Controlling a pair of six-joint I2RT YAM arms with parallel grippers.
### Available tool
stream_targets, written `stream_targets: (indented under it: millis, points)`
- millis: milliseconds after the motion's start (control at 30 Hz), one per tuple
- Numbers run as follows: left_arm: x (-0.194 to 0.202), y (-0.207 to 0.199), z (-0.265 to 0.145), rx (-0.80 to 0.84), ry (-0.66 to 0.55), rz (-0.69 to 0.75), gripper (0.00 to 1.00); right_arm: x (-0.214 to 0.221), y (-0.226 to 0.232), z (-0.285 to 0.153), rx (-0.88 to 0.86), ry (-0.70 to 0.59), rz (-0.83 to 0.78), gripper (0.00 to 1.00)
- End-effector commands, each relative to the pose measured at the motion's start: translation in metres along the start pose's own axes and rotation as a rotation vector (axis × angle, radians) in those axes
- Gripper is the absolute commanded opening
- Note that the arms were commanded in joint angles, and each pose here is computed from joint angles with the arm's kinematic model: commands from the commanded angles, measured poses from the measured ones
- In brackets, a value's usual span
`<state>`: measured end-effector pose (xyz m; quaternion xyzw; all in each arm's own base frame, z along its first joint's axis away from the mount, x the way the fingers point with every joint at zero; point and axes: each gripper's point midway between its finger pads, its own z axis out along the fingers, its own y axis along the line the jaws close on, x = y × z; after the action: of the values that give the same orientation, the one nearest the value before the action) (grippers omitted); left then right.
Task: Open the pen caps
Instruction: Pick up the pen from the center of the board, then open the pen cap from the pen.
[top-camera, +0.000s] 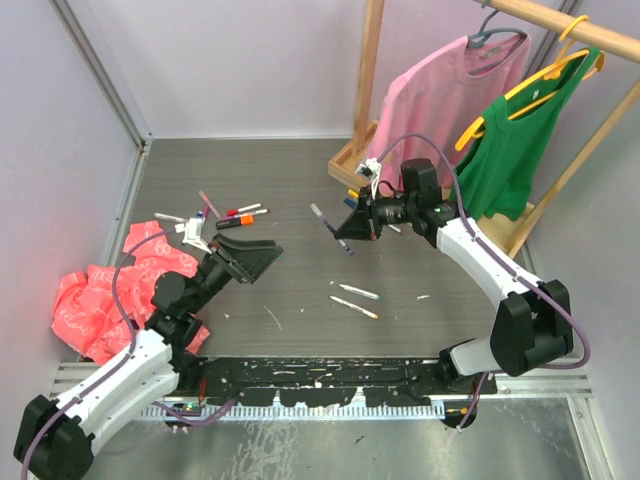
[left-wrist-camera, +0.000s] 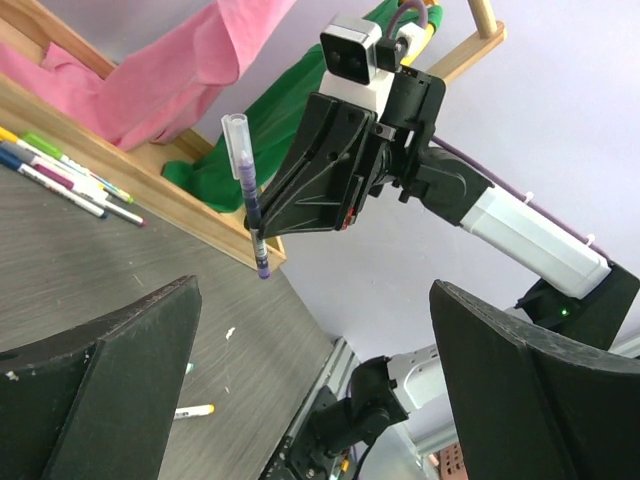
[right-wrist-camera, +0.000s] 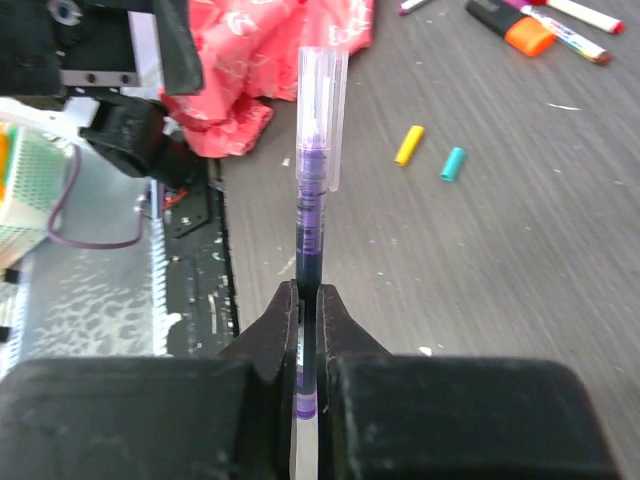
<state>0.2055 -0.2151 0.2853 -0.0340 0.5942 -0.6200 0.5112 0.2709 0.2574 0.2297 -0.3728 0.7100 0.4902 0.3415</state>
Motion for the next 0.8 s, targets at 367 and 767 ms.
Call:
stream_targets:
  millis: [367, 767]
  points:
    - [-0.004, 0.002, 0.063, -0.181, -0.089, 0.001, 0.99, -0.024, 0.027, -0.002, -0.143, -0.087, -0.043, 0.01]
    - [-0.006, 0.043, 0.082, -0.592, -0.106, -0.063, 0.88, -0.017, 0.018, 0.003, -0.125, -0.063, -0.027, 0.01]
